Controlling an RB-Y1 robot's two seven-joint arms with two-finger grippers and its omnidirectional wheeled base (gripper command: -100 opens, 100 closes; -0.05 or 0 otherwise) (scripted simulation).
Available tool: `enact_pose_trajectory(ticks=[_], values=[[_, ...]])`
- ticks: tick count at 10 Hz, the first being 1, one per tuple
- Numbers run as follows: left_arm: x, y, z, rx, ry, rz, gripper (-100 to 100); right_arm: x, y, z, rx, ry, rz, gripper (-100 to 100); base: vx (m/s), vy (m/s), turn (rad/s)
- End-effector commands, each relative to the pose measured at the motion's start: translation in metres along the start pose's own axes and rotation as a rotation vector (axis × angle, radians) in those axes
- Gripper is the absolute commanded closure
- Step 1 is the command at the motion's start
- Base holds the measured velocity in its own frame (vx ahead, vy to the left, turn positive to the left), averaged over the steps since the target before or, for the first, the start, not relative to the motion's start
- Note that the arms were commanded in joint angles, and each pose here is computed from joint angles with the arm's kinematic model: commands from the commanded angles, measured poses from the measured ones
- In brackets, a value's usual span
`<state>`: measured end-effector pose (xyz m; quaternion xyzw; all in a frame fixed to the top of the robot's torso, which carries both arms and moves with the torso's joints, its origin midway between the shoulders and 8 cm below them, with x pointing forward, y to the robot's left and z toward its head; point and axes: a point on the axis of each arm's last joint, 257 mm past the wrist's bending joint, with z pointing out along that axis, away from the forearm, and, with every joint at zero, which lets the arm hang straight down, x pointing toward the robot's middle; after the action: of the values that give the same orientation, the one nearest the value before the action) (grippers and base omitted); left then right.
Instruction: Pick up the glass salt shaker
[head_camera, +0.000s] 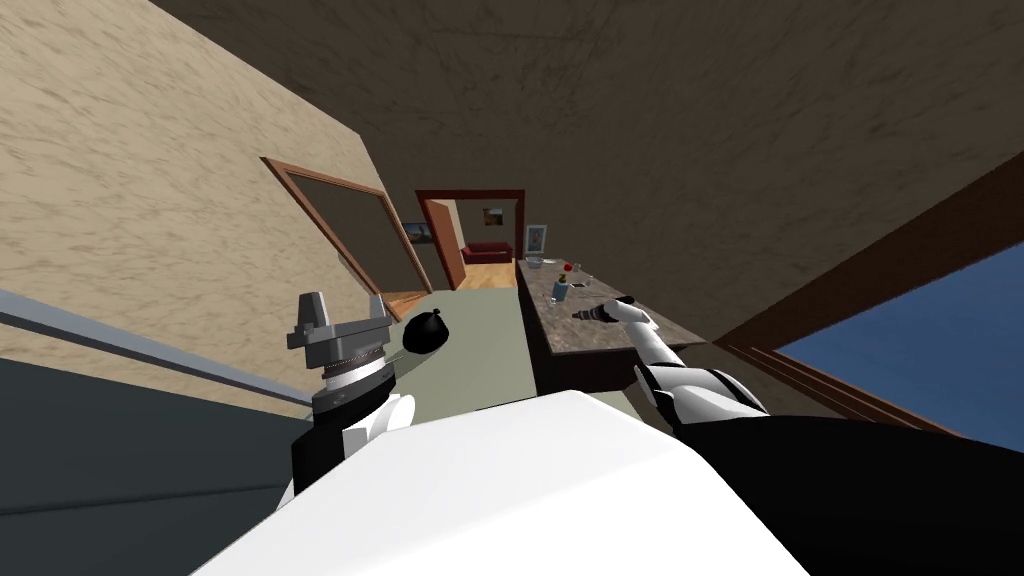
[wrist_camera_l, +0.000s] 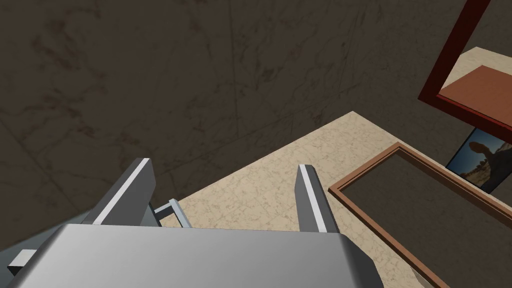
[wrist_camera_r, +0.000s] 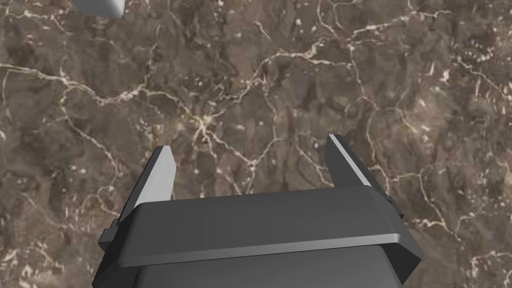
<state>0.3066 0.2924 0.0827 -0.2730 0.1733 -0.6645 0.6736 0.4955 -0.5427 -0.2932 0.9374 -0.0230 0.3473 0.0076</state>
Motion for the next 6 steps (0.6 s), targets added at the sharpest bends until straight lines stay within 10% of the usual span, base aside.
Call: enact_pose_trajectory(ticks=[1,3,4,5,6], values=[[0.000,0.000,0.000,0.000,0.000,0.000,0,-0.006,0.012,-0.005,-0.012,-0.043,-0.013,-100,0.105,0.094,0.165],[0.000,0.000,0.000,0.000,0.000,0.000,0,-0.006,0.014,-0.005,-0.014,-0.046,-0.013,-100,0.076,0.060,0.113],[0.000,0.000,0.000,0.000,0.000,0.000,0,-0.007,0.014,-0.005,-0.014,-0.050,-0.015,0,0.009,0.007,-0.005],[0.000,0.000,0.000,0.000,0.000,0.000,0,-0.013,0.010,0.004,-0.013,-0.044,-0.013,-100,0.038,-0.018,0.003],[0.000,0.000,0.000,0.000,0.000,0.000,0,-0.010,0.011,0.001,-0.011,-0.049,-0.013,-100,0.023,-0.012,0.005]])
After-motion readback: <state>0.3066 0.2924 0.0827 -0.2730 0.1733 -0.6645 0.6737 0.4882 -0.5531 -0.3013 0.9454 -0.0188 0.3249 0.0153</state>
